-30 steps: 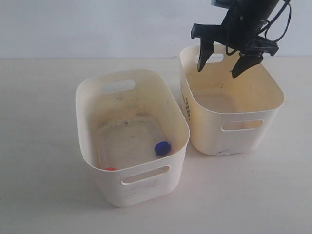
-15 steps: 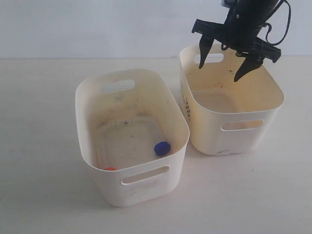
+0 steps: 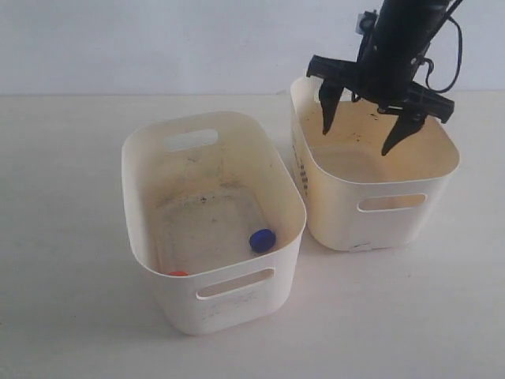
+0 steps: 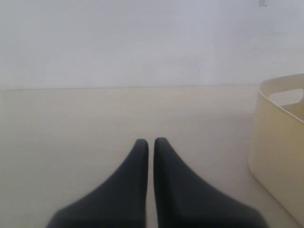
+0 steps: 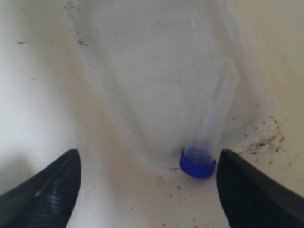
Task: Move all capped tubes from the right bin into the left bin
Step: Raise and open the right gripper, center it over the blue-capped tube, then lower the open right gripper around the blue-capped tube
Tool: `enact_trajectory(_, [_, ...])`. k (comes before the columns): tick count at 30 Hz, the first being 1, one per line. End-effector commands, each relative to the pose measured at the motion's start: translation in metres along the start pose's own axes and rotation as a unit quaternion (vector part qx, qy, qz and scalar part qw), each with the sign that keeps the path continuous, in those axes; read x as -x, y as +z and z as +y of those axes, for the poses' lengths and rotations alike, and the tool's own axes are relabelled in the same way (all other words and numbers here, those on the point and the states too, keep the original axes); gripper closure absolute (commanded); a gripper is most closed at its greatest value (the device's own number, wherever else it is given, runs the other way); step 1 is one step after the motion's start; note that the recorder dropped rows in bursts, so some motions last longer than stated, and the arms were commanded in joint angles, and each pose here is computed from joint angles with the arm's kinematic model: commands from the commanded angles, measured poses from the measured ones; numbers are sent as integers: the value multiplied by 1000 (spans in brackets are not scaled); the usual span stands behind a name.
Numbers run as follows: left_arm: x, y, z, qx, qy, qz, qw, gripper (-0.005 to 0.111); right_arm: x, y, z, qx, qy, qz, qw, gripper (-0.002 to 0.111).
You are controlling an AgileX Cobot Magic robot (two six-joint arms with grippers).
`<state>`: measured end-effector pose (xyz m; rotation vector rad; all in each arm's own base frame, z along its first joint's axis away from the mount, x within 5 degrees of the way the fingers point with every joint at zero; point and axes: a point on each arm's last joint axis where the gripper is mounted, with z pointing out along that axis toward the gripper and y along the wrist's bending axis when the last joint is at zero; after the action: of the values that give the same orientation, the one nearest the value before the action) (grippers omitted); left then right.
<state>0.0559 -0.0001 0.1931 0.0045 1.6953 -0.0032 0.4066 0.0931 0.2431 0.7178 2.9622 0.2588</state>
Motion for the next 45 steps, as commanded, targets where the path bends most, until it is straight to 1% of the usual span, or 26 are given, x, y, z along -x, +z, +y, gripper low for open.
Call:
enact_trajectory(1, [2,0,0,-1,-8,-5,1000,102,-4,4,-10,-26,9,1,1000,34])
enact_trajectory(9, [2,0,0,-1,-8,-5,1000,102,-3,3,-11,-28,12,-1,1000,34])
enact_trajectory(17, [2,0,0,-1,-8,-5,1000,102,-2,10,-22,-72,10,-14,997,34])
enact_trajectory(29, [2,0,0,-1,-8,-5,1000,102,-9,25,-31,-96,28,7,995,34])
enact_trajectory(31, [2,0,0,-1,-8,-5,1000,102,-8,23,-29,-91,31,3,995,40])
enact_trajectory(33, [2,0,0,-1,-8,-5,1000,102,-7,20,-27,-84,34,1,996,50])
enact_trajectory(35, [2,0,0,-1,-8,-5,1000,102,-8,20,-26,-81,35,3,996,56])
enact_trajectory(43, [2,0,0,-1,-8,-5,1000,102,-18,27,-12,-84,3,10,996,57])
enact_trajectory(45, [2,0,0,-1,-8,-5,1000,102,-18,34,-12,-89,-8,18,996,53])
